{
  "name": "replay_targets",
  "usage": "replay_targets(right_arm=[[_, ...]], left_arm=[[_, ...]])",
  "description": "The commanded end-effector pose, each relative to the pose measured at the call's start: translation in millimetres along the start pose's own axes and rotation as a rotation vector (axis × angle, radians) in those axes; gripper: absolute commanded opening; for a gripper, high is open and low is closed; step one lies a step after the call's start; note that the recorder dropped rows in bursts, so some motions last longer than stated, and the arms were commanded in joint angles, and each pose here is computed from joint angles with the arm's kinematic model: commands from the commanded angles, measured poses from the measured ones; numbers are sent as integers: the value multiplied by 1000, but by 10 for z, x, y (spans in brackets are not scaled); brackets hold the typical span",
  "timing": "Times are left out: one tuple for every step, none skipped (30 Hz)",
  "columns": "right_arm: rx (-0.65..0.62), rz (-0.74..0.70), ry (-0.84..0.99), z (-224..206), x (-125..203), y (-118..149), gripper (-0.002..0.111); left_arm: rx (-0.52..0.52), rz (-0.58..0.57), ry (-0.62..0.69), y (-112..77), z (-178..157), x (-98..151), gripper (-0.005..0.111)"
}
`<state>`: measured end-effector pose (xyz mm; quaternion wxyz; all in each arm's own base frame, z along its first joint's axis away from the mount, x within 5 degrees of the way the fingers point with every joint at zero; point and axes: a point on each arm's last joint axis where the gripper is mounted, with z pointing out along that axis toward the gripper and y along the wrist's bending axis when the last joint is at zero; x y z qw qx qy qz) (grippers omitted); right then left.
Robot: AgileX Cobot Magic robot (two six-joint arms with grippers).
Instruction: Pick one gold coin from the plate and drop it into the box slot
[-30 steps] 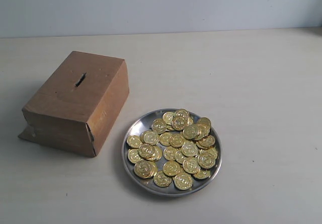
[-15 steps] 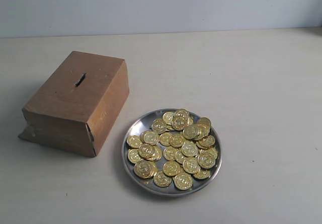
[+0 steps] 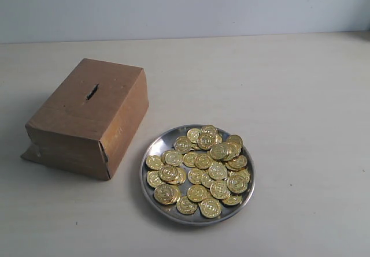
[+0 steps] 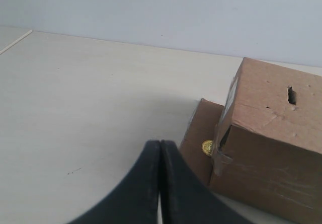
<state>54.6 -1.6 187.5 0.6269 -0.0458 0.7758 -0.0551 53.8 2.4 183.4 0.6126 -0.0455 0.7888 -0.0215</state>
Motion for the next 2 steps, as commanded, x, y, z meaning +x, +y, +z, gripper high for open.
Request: replay_targets(right_arm=[[7, 1, -10, 1, 2, -3, 0], [7, 1, -10, 1, 2, -3, 0]], left_arm=[[1, -2, -19, -1, -1, -9, 0], [1, -2, -19, -1, -1, -9, 0]])
